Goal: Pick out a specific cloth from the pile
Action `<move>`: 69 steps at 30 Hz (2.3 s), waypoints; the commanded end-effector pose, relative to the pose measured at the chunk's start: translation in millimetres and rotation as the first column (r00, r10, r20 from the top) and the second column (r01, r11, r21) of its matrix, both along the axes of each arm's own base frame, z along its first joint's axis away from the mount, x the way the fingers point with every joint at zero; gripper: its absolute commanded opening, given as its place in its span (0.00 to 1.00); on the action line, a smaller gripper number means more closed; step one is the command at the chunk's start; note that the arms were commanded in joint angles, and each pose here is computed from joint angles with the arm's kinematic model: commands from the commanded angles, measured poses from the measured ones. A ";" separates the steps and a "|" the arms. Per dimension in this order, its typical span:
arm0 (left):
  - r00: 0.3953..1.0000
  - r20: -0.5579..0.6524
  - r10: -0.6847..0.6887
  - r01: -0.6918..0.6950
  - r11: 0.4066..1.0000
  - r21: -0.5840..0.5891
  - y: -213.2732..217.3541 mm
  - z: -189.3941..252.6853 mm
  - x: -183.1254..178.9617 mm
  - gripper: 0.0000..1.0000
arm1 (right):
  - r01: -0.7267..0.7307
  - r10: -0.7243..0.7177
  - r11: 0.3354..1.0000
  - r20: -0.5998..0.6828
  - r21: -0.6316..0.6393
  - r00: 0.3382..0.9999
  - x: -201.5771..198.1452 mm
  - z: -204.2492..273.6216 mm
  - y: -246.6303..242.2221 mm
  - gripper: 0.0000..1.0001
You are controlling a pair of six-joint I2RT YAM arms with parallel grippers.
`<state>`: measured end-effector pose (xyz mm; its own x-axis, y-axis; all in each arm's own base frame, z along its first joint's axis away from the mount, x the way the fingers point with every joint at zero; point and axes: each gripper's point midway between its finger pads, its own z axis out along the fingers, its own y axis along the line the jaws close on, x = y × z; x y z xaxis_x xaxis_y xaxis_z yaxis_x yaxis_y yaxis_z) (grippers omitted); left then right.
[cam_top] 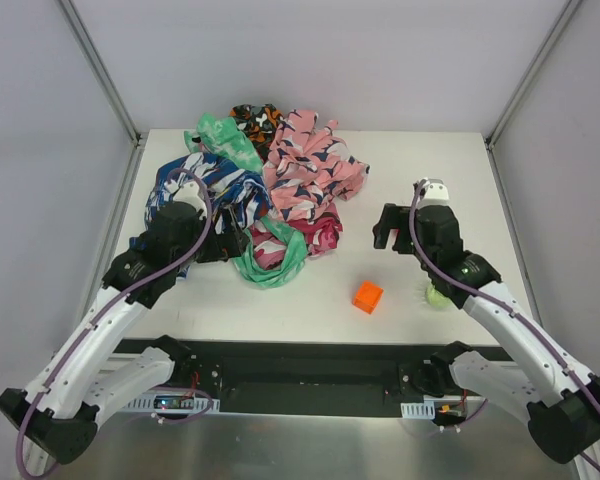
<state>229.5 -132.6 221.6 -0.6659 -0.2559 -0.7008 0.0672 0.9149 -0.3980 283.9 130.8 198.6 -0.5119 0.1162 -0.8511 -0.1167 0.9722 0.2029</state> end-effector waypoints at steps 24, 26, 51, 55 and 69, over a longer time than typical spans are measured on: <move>0.758 -0.197 -0.622 0.598 0.542 0.590 -126.5 -148.8 54.9 0.99 | -0.123 0.122 0.992 0.209 -0.009 0.970 -30.7 13.1 -9.9 0.96; 0.780 -0.239 -0.578 0.583 0.534 0.613 -121.3 -165.5 59.1 0.99 | -0.121 0.122 0.993 0.202 -0.016 0.972 -30.1 10.4 -10.5 0.96; 0.961 0.272 0.047 -0.204 0.784 0.586 -18.4 28.7 297.6 0.00 | -0.434 0.423 0.897 0.116 0.088 0.898 -8.5 -41.2 102.4 0.96; 0.948 0.312 0.057 -0.236 0.784 0.574 4.5 54.0 309.4 0.00 | -0.448 0.439 0.872 0.088 0.200 0.894 16.3 -44.6 172.2 0.96; 0.951 0.309 -0.005 -0.171 0.824 0.541 34.8 67.2 314.2 0.00 | -0.154 0.279 0.794 -0.128 0.588 0.952 113.2 -114.3 351.2 0.88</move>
